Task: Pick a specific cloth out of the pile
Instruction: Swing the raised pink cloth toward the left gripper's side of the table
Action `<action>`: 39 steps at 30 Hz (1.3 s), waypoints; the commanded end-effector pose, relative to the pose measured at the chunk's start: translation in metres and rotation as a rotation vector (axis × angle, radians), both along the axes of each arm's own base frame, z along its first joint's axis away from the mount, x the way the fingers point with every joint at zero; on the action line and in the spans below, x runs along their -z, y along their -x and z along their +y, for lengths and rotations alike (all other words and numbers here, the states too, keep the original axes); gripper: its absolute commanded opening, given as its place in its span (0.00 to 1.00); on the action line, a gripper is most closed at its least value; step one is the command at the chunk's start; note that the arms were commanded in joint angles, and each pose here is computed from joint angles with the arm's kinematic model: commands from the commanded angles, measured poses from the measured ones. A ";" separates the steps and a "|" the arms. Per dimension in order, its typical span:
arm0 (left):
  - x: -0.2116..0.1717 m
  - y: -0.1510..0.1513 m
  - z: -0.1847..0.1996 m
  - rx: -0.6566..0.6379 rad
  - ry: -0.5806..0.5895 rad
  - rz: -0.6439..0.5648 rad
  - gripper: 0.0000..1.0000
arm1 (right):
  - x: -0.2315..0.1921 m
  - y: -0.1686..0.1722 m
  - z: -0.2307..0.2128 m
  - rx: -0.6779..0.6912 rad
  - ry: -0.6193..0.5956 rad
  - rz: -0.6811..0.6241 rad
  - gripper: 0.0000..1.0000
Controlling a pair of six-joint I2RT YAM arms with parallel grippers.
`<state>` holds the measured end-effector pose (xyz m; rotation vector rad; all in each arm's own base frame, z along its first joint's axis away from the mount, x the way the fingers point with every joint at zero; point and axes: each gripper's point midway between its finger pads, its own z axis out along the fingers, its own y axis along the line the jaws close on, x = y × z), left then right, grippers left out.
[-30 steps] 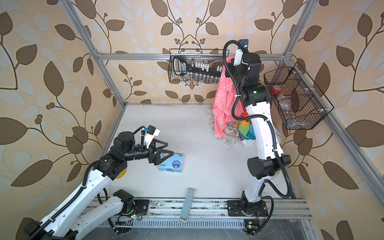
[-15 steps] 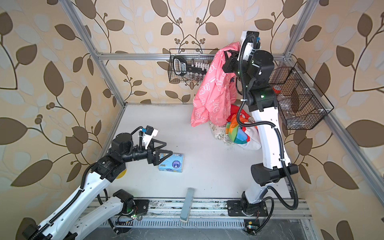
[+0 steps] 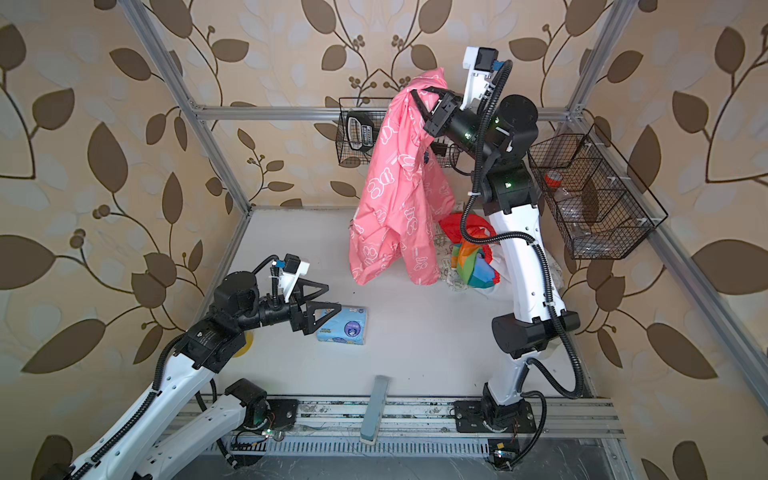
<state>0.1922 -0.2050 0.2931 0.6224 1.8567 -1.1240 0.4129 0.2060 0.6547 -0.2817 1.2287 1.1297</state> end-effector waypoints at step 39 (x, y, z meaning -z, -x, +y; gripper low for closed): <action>-0.032 0.035 -0.002 0.087 0.069 -0.240 0.99 | 0.079 -0.039 0.175 -0.304 -0.188 -0.261 0.00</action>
